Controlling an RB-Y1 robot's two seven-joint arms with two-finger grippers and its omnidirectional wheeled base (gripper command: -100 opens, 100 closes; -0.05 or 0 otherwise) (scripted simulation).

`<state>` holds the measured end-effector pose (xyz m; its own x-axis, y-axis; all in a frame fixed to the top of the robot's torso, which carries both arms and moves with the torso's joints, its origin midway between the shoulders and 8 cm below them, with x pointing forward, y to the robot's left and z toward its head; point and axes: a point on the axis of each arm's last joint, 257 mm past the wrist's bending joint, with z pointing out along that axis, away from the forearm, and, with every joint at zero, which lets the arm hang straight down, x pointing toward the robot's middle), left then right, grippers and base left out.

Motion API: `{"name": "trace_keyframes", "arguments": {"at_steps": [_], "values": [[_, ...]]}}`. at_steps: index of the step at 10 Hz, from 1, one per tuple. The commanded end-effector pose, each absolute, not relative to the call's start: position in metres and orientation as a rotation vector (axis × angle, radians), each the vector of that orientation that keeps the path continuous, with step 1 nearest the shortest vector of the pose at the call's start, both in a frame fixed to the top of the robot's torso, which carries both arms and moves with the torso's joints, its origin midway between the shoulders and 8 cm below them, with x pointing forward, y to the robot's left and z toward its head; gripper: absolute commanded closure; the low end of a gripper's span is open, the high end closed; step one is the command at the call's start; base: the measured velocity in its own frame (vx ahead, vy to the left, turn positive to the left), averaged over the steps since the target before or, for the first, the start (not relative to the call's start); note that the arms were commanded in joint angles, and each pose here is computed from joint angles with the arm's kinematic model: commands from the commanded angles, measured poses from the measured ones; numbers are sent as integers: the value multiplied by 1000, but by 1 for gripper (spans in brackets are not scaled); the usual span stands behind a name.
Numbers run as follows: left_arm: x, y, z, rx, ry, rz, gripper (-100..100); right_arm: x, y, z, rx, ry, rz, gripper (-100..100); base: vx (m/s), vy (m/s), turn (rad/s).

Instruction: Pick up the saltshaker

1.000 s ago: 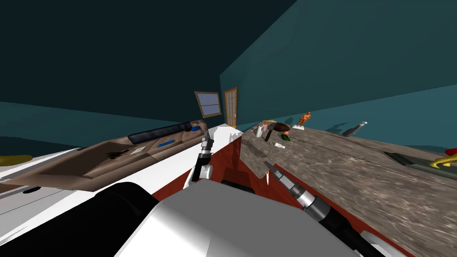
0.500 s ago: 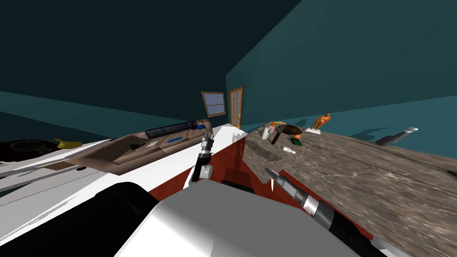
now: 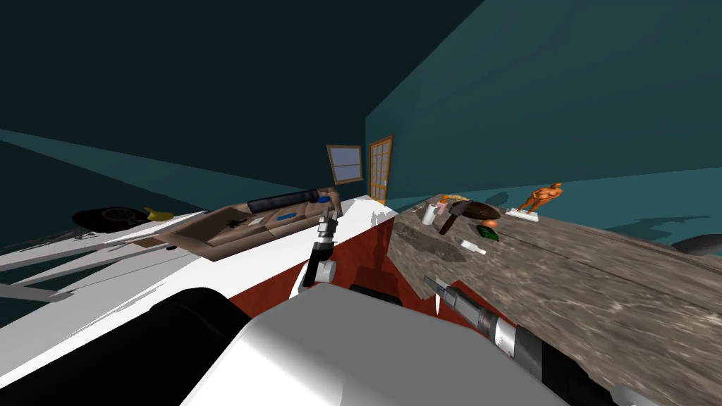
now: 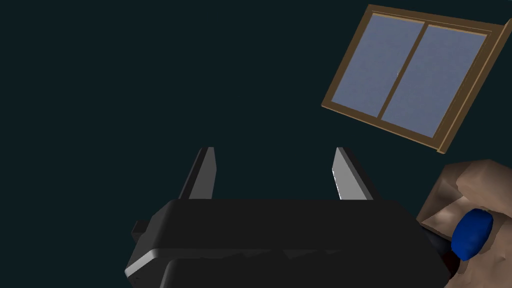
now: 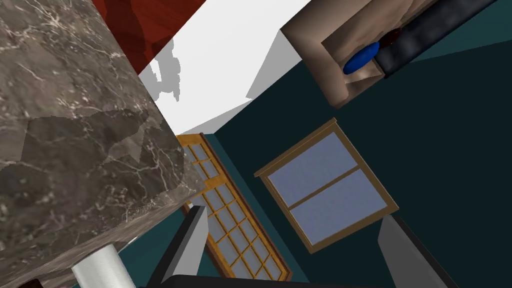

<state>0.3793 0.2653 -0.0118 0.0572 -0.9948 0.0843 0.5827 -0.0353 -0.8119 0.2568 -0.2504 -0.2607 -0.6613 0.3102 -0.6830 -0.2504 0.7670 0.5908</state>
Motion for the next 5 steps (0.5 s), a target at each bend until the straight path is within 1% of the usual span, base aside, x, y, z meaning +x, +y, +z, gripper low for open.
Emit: {"name": "trace_keyframes", "arguments": {"at_steps": [1, 2, 3, 4, 5], "values": [[379, 265, -12, -821, 657, -1427, 0, 245, -263, -278, -1, 2199, 798, -100, 76, -30, 287], [379, 265, -12, -821, 657, -1427, 0, 243, -266, -279, -34, 2219, 787, -100, 70, -41, 134], [379, 265, -12, -821, 657, -1427, 0, 242, -267, -279, -50, 2229, 781, -100, 29, -15, -24], [379, 265, -12, -821, 657, -1427, 0, 232, -280, -292, -86, 2284, 730, -100, 60, -27, 247], [379, 265, -12, -821, 657, -1427, 0, 231, -283, -293, -115, 2300, 720, -100, 68, -37, 158]]}}
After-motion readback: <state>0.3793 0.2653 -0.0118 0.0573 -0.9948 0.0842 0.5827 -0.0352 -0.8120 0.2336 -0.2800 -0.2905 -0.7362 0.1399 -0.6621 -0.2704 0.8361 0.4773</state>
